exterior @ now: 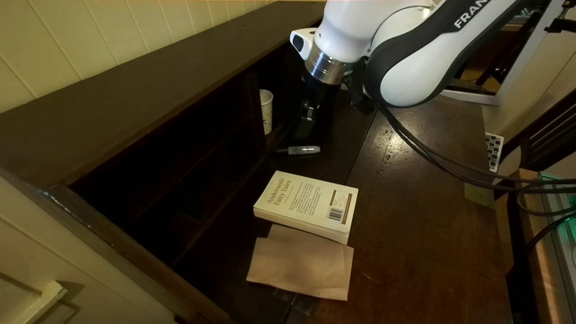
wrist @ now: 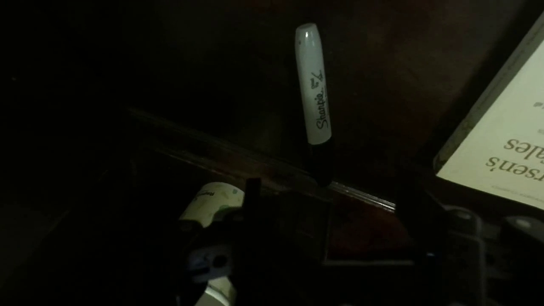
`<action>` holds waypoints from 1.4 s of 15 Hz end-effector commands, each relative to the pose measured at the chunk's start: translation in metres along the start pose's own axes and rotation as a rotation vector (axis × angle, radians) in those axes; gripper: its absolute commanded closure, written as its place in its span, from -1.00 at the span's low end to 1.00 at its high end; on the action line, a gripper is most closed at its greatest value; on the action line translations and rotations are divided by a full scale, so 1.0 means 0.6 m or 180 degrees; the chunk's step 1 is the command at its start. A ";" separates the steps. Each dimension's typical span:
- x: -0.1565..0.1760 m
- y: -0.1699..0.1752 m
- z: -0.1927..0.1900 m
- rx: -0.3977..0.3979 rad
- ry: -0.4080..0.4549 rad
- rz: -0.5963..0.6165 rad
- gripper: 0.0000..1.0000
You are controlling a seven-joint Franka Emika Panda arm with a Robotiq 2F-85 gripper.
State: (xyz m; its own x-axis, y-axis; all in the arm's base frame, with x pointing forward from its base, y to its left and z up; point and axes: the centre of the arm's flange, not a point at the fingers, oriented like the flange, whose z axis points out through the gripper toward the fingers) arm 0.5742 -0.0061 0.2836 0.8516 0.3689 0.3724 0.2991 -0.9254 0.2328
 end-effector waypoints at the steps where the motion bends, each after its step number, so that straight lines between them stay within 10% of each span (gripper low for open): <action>1: 0.000 0.012 0.015 0.0014 -0.0023 0.0056 -1.00; 17: -0.030 0.027 0.130 0.0182 -0.0395 0.0102 -1.00; 19: -0.029 0.025 0.138 0.0215 -0.0401 0.0124 -0.47; 21: -0.029 0.025 0.144 0.0243 -0.0418 0.0131 -0.36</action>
State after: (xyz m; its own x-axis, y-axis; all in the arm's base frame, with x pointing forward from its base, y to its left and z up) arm 0.5886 -0.0296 0.2085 0.9082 0.3190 0.2710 0.2804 -0.9443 0.1720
